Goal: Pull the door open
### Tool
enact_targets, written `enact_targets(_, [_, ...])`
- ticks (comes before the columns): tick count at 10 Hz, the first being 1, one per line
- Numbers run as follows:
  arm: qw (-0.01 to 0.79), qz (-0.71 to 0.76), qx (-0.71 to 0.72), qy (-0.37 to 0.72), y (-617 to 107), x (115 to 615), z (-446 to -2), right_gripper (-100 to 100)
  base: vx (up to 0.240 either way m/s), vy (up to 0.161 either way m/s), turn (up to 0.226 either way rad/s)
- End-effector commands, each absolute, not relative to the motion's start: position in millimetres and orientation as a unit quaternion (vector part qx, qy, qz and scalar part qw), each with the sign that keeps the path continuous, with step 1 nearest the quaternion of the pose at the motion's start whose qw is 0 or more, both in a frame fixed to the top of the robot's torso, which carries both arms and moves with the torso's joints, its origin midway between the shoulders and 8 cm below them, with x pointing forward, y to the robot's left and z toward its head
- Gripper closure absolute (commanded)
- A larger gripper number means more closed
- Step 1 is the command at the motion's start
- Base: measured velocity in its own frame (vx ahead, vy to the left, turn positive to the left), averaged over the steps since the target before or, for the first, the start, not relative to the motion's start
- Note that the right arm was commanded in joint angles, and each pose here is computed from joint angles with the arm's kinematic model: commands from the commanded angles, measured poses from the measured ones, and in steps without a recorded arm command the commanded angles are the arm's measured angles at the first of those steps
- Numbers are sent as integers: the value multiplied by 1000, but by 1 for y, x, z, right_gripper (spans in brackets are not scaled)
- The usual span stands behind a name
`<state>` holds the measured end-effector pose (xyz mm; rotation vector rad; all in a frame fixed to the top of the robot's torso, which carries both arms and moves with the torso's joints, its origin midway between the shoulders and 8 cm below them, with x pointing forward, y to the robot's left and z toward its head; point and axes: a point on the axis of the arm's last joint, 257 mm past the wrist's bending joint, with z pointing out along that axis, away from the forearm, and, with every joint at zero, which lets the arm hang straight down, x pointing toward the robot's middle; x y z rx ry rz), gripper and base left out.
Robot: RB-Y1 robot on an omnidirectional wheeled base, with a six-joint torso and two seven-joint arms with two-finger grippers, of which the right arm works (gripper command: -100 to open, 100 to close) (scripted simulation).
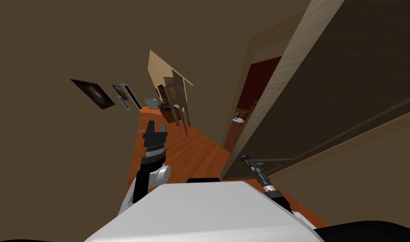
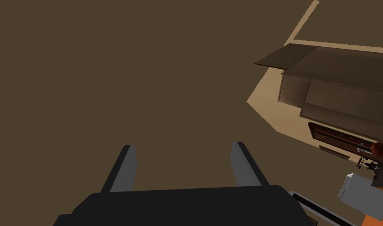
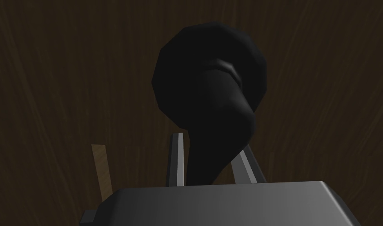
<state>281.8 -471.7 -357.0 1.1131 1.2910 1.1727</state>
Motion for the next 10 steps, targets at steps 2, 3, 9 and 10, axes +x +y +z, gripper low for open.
enact_targets(2, [510, 488, 461, 537, -472, 280, -357, 100, -162, -44, 74])
enact_targets(3, [508, 490, 461, 539, -472, 277, -358, 100, -136, -50, 143])
enact_targets(9, [505, 494, 454, 543, -475, 271, -356, 100, -198, -70, 159])
enact_targets(10, [504, 495, 453, 544, -475, 270, -356, 100, -217, -74, 158])
